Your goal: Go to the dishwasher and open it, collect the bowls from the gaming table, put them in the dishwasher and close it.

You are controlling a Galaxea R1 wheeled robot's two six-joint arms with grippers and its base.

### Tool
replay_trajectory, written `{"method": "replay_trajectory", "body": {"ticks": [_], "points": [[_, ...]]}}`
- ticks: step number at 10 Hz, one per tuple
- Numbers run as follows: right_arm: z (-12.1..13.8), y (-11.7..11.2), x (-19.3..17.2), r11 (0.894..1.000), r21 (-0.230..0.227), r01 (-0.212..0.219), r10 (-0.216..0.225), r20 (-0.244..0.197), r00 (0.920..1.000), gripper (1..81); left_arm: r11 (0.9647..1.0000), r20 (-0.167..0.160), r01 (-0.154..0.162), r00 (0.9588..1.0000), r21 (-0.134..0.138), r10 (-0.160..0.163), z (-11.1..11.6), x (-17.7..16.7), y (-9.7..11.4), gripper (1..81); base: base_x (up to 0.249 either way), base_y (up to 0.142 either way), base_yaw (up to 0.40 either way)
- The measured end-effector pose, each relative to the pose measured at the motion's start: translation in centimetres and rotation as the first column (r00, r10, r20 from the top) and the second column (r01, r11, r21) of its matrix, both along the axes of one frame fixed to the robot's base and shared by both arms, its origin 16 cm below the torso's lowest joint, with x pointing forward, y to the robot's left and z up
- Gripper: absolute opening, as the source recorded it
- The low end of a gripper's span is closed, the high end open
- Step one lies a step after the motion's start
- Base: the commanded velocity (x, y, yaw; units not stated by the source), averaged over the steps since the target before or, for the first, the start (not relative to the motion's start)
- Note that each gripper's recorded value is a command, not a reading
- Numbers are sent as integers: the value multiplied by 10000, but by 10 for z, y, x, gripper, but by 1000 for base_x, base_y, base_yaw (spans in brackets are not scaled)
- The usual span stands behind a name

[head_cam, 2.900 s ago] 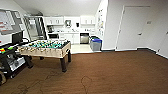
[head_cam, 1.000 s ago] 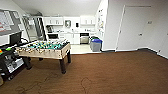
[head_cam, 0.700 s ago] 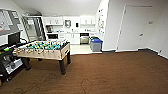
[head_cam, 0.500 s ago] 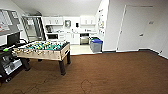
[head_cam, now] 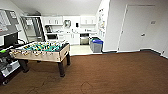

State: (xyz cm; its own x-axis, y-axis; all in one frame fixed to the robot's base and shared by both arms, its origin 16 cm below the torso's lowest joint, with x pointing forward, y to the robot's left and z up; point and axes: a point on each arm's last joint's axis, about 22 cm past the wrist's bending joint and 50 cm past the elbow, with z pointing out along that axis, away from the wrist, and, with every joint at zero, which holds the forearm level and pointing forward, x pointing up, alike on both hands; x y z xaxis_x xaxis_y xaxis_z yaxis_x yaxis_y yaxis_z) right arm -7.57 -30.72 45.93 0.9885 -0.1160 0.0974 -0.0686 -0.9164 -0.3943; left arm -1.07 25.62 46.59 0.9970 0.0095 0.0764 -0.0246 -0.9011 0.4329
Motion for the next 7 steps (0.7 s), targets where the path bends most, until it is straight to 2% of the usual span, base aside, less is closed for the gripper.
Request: {"method": "replay_trajectory", "body": {"ticks": [4,7], "points": [[-1,1,0,10000,-38,-22,22,6,10000,10,10000,17,-8,10000,25,8,0,0,2,10,153,0,0],[-2,2,2,10000,-18,-29,29,21,10000,10,9997,3,-39,10000,228,39,-1,-6,16,10,153,0,0]]}}
